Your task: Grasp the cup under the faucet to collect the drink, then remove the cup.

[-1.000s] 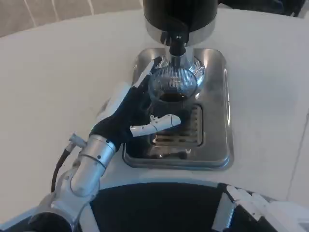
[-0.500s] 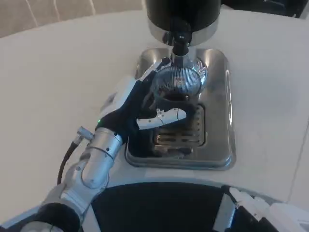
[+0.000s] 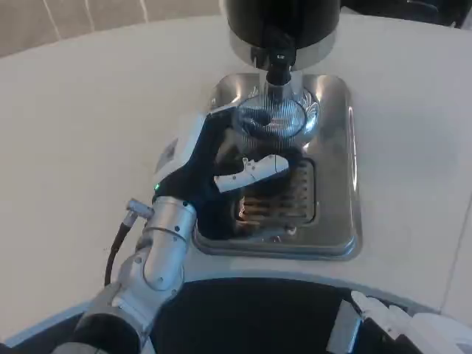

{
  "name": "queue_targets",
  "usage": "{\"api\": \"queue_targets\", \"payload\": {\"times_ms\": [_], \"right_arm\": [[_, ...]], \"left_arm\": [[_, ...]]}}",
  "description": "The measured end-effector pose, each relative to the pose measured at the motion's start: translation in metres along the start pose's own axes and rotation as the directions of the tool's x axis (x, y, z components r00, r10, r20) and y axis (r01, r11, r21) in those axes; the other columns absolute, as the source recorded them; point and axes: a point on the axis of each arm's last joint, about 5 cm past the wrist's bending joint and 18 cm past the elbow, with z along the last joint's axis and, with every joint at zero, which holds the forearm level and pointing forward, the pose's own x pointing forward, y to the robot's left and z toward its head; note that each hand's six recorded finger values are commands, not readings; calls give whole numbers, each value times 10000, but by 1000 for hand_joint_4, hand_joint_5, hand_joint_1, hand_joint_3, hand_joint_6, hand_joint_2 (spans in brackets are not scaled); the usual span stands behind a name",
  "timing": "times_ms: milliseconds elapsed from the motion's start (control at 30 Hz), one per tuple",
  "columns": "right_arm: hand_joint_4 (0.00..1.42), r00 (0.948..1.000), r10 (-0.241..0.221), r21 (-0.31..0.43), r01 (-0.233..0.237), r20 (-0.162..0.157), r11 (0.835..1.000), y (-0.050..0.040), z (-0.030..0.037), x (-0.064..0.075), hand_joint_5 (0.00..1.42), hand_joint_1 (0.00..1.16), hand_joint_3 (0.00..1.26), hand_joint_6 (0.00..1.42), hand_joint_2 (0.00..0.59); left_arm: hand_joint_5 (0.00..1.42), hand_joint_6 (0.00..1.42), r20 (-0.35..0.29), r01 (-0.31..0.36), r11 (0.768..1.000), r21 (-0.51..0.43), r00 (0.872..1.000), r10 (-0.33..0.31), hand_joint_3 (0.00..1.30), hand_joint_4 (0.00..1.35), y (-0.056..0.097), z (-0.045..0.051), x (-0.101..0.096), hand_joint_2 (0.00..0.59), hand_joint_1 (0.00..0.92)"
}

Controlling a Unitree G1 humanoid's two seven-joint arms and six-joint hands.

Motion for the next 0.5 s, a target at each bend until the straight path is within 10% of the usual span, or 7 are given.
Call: {"api": "queue_targets", "payload": {"times_ms": [300, 500], "right_arm": [[0, 10000, 54, 107, -53, -83, 9999, -4, -7, 2, 0, 112, 0, 0, 560], [0, 10000, -89, -5, 89, 28, 10000, -35, -4, 25, 0, 118, 0, 0, 560]], "left_arm": [[1077, 449, 24, -826, 9964, -170, 9966, 826, 955, 1103, -42, -40, -101, 100, 547], [1305, 984, 154, -1020, 9948, -23, 9947, 1020, 972, 1165, 33, -135, -210, 82, 569]]}}
